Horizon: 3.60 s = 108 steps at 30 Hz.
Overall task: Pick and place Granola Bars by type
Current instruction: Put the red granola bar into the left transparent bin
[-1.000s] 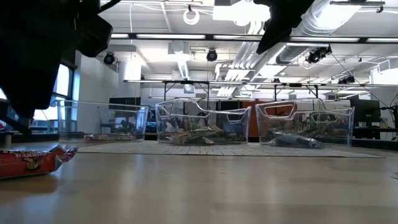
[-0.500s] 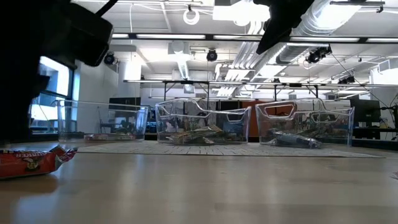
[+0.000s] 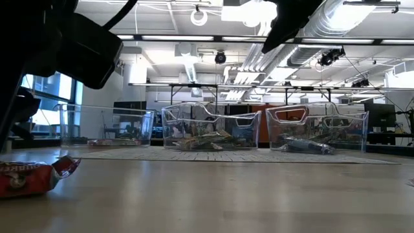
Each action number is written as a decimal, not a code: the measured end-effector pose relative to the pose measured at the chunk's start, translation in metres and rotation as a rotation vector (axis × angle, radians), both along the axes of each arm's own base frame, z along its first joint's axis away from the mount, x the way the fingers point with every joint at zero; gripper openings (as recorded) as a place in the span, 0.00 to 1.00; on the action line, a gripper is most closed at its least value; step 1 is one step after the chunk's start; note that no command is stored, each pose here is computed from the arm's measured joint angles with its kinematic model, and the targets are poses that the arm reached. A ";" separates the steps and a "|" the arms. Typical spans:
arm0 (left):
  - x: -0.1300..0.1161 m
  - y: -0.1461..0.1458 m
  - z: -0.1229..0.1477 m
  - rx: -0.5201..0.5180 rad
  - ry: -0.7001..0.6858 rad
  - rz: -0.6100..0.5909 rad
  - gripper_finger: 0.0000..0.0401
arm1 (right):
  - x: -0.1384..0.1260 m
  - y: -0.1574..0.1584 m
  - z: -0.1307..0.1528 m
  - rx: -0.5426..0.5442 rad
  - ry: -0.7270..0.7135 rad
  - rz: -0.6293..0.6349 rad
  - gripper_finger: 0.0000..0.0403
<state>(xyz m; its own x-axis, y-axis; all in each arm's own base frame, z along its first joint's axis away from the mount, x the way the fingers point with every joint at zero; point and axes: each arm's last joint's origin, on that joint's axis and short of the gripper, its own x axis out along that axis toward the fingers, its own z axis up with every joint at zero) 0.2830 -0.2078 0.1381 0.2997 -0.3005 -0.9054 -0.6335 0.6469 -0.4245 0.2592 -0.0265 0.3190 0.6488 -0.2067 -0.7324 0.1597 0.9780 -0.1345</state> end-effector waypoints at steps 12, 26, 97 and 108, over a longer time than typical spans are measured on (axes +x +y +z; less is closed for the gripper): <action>-0.001 0.002 -0.002 0.040 0.013 0.012 0.49 | 0.000 0.000 0.000 0.000 -0.003 0.001 0.38; -0.002 0.007 -0.003 0.057 0.033 0.023 0.08 | 0.001 0.000 0.001 -0.012 -0.004 0.014 0.38; -0.104 0.400 0.176 0.673 0.116 0.534 0.27 | 0.011 -0.002 0.012 -0.050 -0.161 0.011 0.38; -0.072 0.368 0.202 0.717 0.000 0.440 0.27 | 0.009 0.053 -0.006 0.455 0.017 0.255 0.38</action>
